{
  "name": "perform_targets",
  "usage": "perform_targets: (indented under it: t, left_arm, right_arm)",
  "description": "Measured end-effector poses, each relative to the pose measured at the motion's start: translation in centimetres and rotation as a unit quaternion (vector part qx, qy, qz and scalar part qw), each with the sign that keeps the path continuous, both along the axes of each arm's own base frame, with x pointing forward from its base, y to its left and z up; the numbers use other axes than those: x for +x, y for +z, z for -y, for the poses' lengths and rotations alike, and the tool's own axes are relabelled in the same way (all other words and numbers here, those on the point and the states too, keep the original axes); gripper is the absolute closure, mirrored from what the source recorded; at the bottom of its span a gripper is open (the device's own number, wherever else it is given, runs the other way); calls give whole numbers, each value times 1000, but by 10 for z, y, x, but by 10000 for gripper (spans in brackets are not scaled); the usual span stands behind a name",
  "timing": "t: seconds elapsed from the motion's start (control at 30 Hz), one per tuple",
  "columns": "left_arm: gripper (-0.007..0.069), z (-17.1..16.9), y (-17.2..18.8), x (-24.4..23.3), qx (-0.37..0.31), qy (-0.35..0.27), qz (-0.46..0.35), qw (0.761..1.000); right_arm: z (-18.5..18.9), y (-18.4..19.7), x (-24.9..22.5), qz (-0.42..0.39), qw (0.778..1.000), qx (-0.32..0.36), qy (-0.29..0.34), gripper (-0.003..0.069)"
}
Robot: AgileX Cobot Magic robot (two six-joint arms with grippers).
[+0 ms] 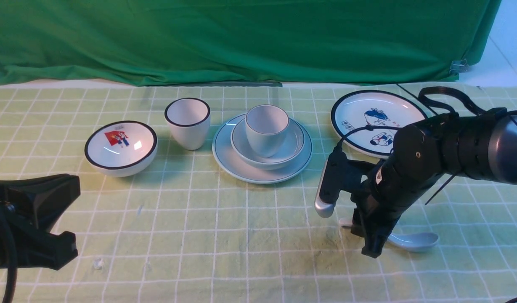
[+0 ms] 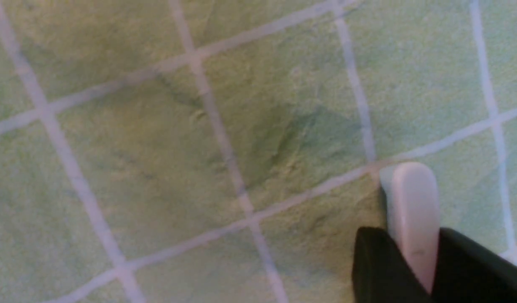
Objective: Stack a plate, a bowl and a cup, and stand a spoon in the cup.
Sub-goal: Use the right arm to grab a blue soup spoon, then use the right arm to put the blue soup spoon into the blue teacup in the middle
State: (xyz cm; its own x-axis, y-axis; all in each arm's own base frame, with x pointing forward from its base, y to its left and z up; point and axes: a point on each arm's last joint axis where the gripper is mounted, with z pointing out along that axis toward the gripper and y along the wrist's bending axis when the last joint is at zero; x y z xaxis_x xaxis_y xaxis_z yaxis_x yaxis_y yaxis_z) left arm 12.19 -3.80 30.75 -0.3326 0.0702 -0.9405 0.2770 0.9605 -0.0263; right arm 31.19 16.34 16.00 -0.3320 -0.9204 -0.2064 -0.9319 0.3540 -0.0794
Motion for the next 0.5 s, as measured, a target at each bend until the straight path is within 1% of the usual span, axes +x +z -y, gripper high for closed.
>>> perform_targets:
  t: [0.27,0.37,0.43,0.47,0.5]
  left_arm:
    - [608,0,1,0,-1,0,4,1000]
    - [608,0,1,0,-1,0,4,1000]
    - [608,0,1,0,-1,0,4,1000]
    - [608,0,1,0,-1,0,4,1000]
    - [608,0,1,0,-1,0,4,1000]
  right_arm:
    - [-8,25,15,34,996,39,-71,489]
    - [-17,39,23,63,984,109,-123,489]
    - [-24,49,28,91,970,175,-145,489]
    - [-25,51,29,94,968,182,-147,489]
    - [-32,61,31,115,952,234,-161,489]
